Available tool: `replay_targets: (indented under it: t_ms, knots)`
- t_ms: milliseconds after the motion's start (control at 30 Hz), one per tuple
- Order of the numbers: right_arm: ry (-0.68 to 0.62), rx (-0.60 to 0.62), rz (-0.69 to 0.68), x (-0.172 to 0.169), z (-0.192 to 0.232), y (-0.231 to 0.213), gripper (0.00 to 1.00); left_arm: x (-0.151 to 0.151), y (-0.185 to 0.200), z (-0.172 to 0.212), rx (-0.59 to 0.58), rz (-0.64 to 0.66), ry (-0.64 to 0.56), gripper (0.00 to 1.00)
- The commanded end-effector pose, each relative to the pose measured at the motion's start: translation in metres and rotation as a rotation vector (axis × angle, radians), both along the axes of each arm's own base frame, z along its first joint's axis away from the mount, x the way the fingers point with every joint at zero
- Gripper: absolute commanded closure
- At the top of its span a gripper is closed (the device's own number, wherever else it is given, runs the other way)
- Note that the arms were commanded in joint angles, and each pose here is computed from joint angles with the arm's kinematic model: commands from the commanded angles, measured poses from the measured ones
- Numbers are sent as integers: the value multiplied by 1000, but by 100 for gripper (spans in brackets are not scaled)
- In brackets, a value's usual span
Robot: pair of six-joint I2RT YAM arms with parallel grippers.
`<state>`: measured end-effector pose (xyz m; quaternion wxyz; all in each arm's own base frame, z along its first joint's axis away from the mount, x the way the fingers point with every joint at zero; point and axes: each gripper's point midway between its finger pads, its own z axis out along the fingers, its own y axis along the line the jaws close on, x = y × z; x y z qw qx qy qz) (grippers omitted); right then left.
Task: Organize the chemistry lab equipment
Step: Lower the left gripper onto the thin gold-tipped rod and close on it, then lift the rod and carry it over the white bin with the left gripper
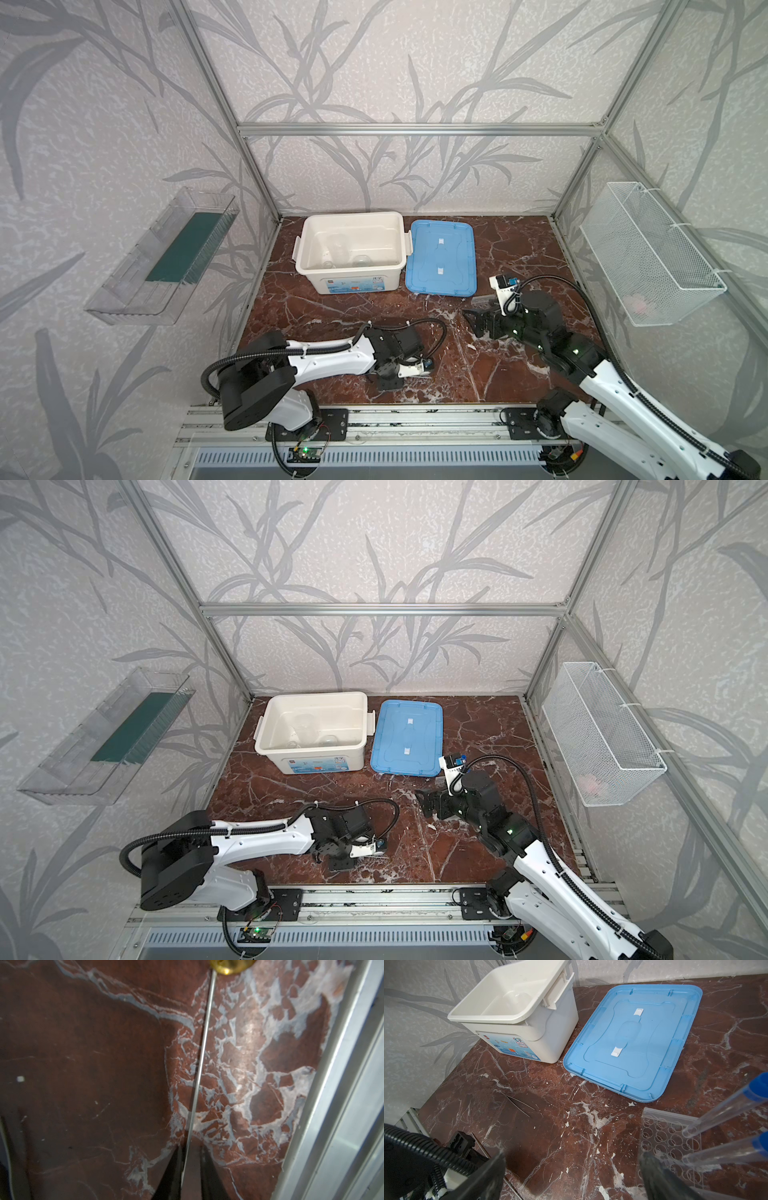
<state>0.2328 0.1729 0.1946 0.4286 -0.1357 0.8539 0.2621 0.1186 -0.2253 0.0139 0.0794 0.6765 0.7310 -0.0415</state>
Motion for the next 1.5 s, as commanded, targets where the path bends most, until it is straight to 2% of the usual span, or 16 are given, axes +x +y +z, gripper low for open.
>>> replay_targets:
  t_ms: [0,100,200,533,700,933,1233,1367,1467]
  knots:
    - [-12,12,-12,2,0,-1,1,0,2,-4,17,-7,3,86]
    - [-12,12,-13,2,0,-1,1,1,0,1,-9,-10,-12,82]
    - [-8,6,-15,2,-4,-2,1,4,1,4,-27,0,-40,84]
    - [-10,2,-19,2,-5,-3,1,4,6,-5,24,3,-27,84]
    - [-8,-1,-22,1,-6,-4,1,1,6,-8,33,2,-4,100]
    - [-10,-4,-25,2,-6,-5,1,8,5,1,11,10,-47,100]
    - [-6,-3,-20,4,-7,-3,1,28,2,44,-129,30,-185,100]
    - [-24,8,-22,6,3,-1,1,29,8,70,-157,-2,-205,100]
    - [-55,25,-12,10,17,3,1,52,12,104,-212,36,-272,100]
